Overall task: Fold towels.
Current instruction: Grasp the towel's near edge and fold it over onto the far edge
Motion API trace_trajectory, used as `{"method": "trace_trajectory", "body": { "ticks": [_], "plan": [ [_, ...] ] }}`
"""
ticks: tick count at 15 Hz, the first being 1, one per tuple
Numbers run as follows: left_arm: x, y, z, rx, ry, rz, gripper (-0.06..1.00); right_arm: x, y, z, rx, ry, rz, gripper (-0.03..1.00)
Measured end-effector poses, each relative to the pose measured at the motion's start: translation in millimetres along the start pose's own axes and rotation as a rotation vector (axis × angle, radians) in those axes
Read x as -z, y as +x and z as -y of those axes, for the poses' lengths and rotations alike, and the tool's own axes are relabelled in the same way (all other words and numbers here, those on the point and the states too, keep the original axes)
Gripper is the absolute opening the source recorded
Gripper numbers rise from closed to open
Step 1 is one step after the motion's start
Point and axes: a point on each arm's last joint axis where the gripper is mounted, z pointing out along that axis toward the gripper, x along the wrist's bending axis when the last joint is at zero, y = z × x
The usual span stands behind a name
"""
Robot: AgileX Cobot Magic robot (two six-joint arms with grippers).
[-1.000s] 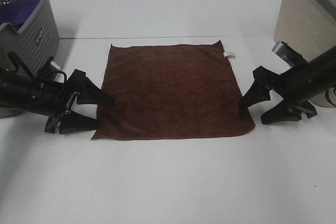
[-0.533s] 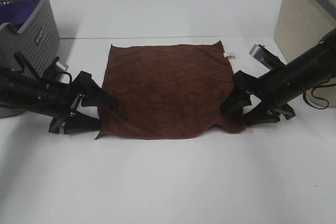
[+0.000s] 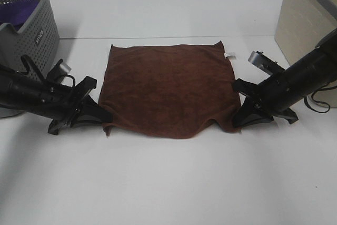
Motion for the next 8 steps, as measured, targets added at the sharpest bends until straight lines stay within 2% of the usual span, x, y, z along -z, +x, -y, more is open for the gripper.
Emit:
{"method": "trace_trajectory", "body": {
  "ticks": [4, 8],
  "plan": [
    [3, -1, 1, -0.030, 0.016, -0.028, 0.01, 12, 7, 0, 0.011, -0.017, 0.017, 0.01],
    [8, 1, 10, -0.019, 0.126, -0.097, 0.01, 31, 9, 9, 0.000, 0.046, 0.135, 0.01]
  ]
}}
